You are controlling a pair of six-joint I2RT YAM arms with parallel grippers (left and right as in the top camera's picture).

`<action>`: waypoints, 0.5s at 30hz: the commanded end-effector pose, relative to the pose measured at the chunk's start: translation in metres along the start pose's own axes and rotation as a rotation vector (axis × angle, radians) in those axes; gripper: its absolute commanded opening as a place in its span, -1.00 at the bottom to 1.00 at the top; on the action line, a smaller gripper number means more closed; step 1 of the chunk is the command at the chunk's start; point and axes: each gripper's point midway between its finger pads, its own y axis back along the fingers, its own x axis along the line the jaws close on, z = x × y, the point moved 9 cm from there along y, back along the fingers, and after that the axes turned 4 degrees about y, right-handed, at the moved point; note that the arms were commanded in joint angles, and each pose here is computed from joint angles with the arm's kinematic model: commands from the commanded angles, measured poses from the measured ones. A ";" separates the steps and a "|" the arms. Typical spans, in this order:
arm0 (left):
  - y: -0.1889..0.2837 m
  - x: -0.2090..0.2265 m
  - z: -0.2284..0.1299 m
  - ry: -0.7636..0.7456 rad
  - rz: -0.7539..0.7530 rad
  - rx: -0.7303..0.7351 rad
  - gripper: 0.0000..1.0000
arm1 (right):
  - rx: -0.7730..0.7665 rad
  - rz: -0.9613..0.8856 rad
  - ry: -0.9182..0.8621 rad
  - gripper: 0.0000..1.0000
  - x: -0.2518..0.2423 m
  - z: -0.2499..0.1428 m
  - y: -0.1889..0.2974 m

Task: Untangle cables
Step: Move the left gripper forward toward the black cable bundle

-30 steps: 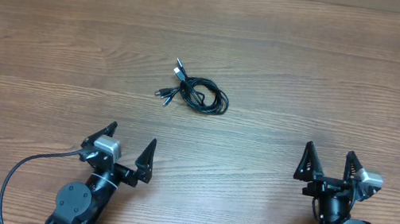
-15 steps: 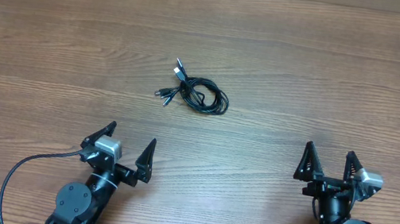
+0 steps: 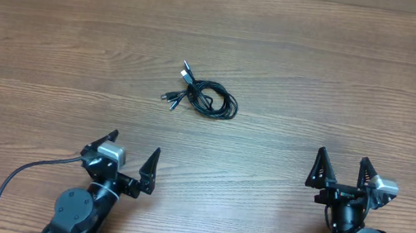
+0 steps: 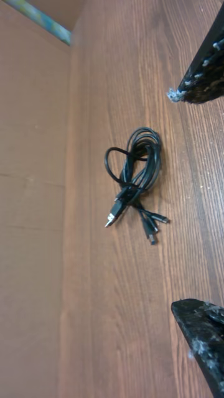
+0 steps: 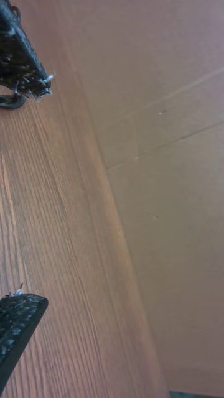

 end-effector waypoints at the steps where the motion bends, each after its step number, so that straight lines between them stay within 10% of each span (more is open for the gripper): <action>1: 0.012 -0.005 0.024 -0.026 0.003 -0.049 0.99 | -0.001 0.007 0.007 1.00 0.000 -0.002 0.000; 15: 0.049 -0.016 0.067 -0.018 0.008 -0.010 0.99 | -0.001 0.007 0.007 1.00 0.000 -0.002 0.000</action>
